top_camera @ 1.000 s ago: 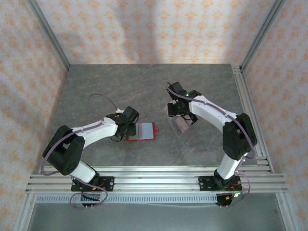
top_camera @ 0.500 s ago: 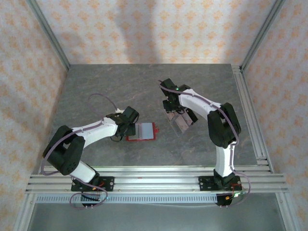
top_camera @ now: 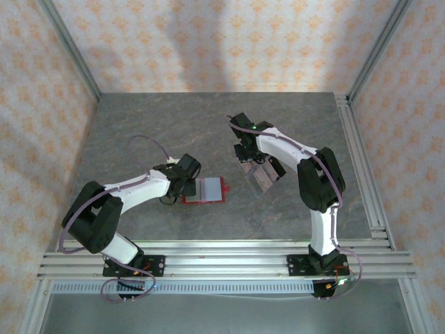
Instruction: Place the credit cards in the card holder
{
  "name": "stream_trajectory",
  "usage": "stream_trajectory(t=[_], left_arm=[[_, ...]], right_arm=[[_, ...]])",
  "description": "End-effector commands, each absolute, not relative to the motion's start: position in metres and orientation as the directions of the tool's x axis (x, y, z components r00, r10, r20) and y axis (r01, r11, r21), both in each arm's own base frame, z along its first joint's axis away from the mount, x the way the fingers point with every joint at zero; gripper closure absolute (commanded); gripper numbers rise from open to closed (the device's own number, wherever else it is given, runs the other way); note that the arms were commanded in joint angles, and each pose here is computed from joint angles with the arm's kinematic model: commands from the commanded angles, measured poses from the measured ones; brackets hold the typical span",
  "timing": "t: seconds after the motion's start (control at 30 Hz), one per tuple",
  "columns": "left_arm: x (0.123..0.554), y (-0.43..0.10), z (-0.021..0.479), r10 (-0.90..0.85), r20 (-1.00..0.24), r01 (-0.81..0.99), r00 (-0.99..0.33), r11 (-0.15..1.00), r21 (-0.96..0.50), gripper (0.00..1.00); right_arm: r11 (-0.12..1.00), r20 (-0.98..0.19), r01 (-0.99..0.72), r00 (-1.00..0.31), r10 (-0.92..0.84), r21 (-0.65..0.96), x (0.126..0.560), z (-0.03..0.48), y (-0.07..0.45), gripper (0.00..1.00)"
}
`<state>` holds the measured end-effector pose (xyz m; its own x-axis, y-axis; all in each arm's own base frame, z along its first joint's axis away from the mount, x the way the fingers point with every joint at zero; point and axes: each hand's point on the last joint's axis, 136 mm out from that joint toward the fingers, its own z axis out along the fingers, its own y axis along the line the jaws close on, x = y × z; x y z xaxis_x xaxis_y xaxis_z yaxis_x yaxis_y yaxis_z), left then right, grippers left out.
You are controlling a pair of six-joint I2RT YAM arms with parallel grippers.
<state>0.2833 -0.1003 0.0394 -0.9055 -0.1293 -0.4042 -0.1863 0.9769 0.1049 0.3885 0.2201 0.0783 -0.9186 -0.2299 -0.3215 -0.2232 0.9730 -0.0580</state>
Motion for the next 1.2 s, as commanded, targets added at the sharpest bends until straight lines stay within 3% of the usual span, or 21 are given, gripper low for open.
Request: stream_trajectory(t=[0.0, 0.27, 0.73, 1.17], left_arm=[[0.28, -0.094, 0.037, -0.133, -0.408, -0.207, -0.903, 0.968, 0.144, 0.12], [0.281, -0.096, 0.036, -0.137, -0.406, -0.209, -0.903, 0.968, 0.137, 0.12], [0.281, -0.095, 0.036, -0.136, -0.407, -0.209, -0.903, 0.968, 0.14, 0.12], [0.281, -0.096, 0.036, -0.134, -0.404, -0.205, -0.905, 0.969, 0.137, 0.12]], right_arm=[[0.961, -0.284, -0.245, -0.919, -0.273, -0.128, 0.385, 0.069, 0.216, 0.77], [0.931, -0.306, -0.281, -0.888, -0.345, -0.233, 0.386, 0.078, 0.217, 0.77], [0.926, -0.278, -0.29, -0.894, -0.352, -0.24, 0.387, 0.067, 0.219, 0.78], [0.939, -0.306, -0.298, -0.89, -0.338, -0.171, 0.387, 0.082, 0.231, 0.97]])
